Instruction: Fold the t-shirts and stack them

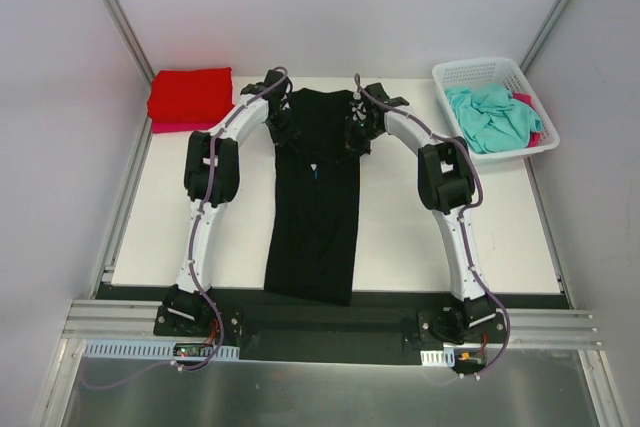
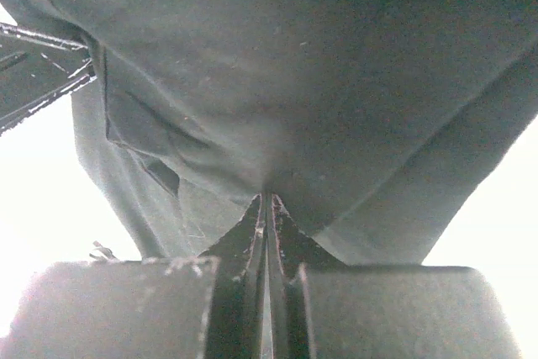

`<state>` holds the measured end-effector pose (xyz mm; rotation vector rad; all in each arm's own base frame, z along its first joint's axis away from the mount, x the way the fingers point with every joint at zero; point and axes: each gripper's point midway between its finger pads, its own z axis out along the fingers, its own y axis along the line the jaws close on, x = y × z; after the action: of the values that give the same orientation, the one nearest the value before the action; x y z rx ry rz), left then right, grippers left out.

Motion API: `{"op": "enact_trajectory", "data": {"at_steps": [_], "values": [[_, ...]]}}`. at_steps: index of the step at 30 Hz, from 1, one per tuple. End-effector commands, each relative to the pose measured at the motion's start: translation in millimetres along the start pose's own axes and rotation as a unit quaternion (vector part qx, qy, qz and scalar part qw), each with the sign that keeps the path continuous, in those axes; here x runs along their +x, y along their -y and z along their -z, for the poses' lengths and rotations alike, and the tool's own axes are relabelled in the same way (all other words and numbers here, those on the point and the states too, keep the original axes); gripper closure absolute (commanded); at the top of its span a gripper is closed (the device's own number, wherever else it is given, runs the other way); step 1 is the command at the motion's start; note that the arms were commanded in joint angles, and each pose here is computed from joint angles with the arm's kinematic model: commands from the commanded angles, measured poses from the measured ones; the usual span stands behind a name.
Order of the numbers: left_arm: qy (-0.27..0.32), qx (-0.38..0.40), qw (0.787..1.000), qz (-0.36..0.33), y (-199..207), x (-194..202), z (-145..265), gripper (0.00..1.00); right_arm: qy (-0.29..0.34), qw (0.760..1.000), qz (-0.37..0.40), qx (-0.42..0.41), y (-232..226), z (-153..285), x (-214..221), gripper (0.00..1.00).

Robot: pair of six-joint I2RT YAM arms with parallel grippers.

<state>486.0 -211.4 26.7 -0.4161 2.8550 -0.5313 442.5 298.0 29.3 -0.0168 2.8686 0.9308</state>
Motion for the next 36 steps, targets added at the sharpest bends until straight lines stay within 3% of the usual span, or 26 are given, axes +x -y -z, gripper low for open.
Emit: {"op": "enact_trajectory", "data": {"at_steps": [1,11,20,21,22,24,25,26,31,33,34,36], "values": [[0.04,0.014,0.999,0.007,1.4,-30.7,-13.8,1.0,0.015,1.0,-0.013,-0.019,-4.8,15.4,-23.3,0.99],[0.047,0.055,0.997,0.016,10.5,-48.9,-10.7,1.0,0.049,0.996,-0.056,-0.058,29.1,20.0,-65.0,0.99],[0.063,0.086,0.994,0.007,26.2,-59.6,12.8,1.0,0.083,0.991,-0.039,-0.099,17.6,44.7,-89.4,0.99],[0.061,0.081,0.995,0.004,22.8,-55.4,14.6,0.95,0.078,0.992,-0.036,-0.097,20.4,43.6,-82.9,0.98],[0.067,0.079,0.995,-0.003,22.3,-55.5,20.2,0.74,0.088,0.991,-0.027,-0.099,11.0,57.4,-82.9,0.88],[0.08,0.076,0.994,-0.01,22.0,-51.9,40.3,0.67,0.082,0.992,-0.026,-0.094,13.7,57.3,-70.8,0.79],[0.085,0.075,0.993,-0.017,21.5,-50.1,47.3,0.5,0.097,0.991,-0.012,-0.096,2.5,74.5,-71.3,0.75],[0.091,0.07,0.993,-0.019,19.5,-45.1,60.6,0.42,0.095,0.991,-0.011,-0.093,1.6,77.6,-66.4,0.71],[0.105,0.067,0.992,-0.035,12.8,-14.0,112.6,0.32,0.075,0.995,-0.009,-0.062,-0.5,91.0,-20.0,0.4],[0.094,0.042,0.994,-0.038,-4.2,8.4,111.2,0.25,0.081,0.995,0.003,-0.059,-8.8,107.6,-4.2,0.37],[0.107,0.044,0.992,-0.045,-3.4,13.4,127.3,0.24,0.082,0.995,0.006,-0.05,-9.9,110.9,4.2,0.37],[0.079,0.031,0.996,-0.038,-20.0,42.7,120.1,0.23,0.076,0.996,0.004,-0.045,-8.3,115.3,30.0,0.37]]}}
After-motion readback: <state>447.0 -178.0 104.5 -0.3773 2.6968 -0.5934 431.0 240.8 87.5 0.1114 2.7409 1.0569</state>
